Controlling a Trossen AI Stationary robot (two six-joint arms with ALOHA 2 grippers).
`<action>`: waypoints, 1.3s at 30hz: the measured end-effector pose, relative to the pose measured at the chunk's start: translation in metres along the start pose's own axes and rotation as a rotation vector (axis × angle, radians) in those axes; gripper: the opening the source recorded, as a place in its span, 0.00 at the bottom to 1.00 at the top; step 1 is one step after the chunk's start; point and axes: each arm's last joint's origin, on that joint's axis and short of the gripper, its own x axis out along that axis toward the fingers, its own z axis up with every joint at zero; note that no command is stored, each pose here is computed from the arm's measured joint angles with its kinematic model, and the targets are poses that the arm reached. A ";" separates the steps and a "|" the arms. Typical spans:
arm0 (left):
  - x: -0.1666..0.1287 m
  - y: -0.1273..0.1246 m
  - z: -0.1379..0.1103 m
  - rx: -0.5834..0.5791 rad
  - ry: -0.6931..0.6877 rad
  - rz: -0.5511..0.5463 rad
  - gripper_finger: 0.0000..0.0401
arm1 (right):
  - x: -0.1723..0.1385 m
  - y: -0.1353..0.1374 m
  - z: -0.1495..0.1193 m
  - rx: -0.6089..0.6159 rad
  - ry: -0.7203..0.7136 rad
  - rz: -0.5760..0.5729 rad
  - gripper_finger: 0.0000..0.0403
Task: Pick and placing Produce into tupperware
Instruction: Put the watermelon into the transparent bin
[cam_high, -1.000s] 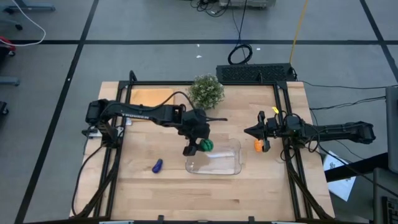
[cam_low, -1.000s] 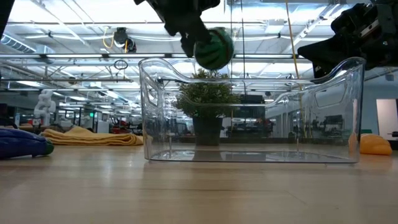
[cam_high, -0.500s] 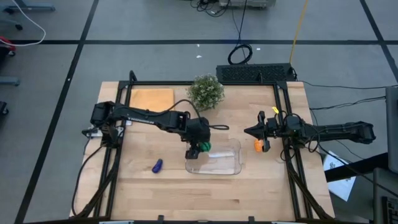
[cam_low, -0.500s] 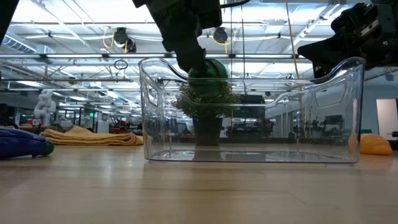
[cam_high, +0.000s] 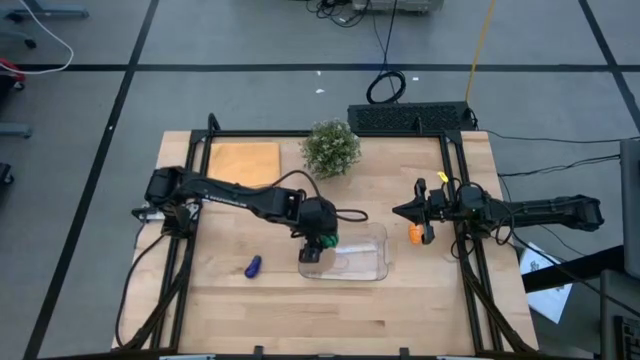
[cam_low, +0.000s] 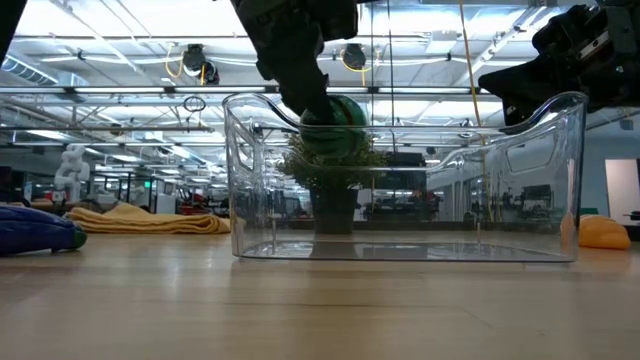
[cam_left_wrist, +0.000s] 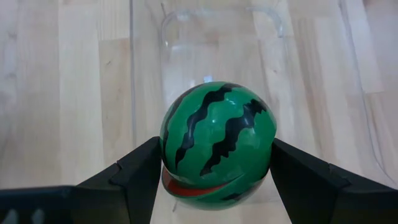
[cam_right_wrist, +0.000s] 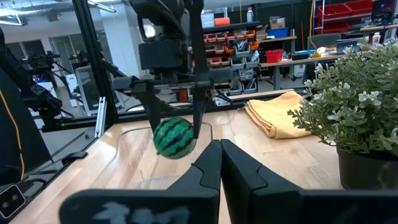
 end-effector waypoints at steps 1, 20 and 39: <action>0.001 -0.001 0.000 0.002 0.001 -0.001 0.66 | 0.000 0.000 0.000 0.000 0.000 0.000 0.00; 0.033 -0.010 -0.006 -0.010 0.069 0.021 0.66 | 0.000 0.000 0.001 0.002 -0.007 0.001 0.00; 0.055 -0.012 -0.013 -0.007 0.127 0.013 0.66 | 0.000 0.000 0.001 -0.001 -0.014 0.002 0.00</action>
